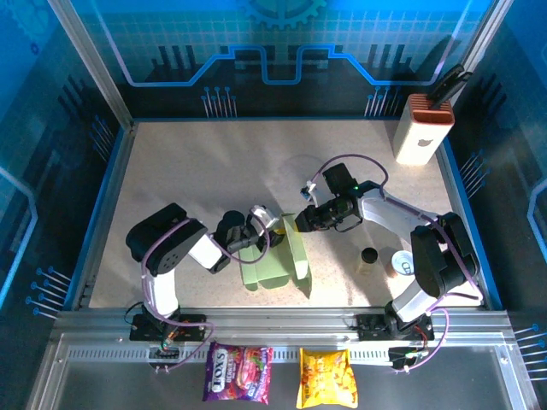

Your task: Fold the paper box

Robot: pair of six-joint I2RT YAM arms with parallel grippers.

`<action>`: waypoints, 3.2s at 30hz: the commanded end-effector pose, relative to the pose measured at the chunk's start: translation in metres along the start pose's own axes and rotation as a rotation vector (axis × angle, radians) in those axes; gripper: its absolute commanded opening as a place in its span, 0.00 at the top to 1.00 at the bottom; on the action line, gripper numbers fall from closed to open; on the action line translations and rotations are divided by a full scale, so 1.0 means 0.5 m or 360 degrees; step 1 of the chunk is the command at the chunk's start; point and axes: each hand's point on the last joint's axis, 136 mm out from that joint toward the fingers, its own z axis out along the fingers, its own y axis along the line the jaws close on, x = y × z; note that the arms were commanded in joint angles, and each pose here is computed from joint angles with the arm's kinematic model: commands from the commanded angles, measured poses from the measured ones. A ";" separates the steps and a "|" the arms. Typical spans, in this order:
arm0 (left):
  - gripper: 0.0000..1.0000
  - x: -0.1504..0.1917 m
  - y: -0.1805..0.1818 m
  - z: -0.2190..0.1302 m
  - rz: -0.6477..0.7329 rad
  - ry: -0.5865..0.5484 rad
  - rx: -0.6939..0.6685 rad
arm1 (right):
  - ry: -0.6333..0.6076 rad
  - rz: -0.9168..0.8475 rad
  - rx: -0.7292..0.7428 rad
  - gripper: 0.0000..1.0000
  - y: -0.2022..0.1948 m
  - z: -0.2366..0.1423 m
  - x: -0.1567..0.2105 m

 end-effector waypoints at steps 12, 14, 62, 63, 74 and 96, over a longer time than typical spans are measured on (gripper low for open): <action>0.76 -0.021 -0.026 0.024 0.0027 -0.0130 0.0188 | 0.0047 0.0051 0.0068 0.72 -0.026 0.000 0.010; 0.83 -0.022 -0.024 0.023 0.0029 -0.0133 0.0179 | 0.0040 0.0048 0.0070 0.71 -0.024 -0.002 0.007; 0.85 0.000 0.000 0.021 0.0066 -0.0089 -0.0329 | -0.0087 -0.0027 0.0157 0.55 0.012 -0.029 -0.042; 0.83 0.001 -0.001 0.020 0.0064 -0.0086 -0.0328 | -0.0093 -0.0033 0.0174 0.54 0.012 -0.031 -0.044; 0.79 0.003 0.000 0.012 0.0072 -0.0079 -0.0335 | -0.0103 -0.0110 0.0269 0.45 0.020 -0.025 -0.068; 0.89 0.011 -0.006 0.012 0.0080 -0.0063 -0.0301 | -0.0107 -0.0186 0.0456 0.51 0.011 0.004 -0.111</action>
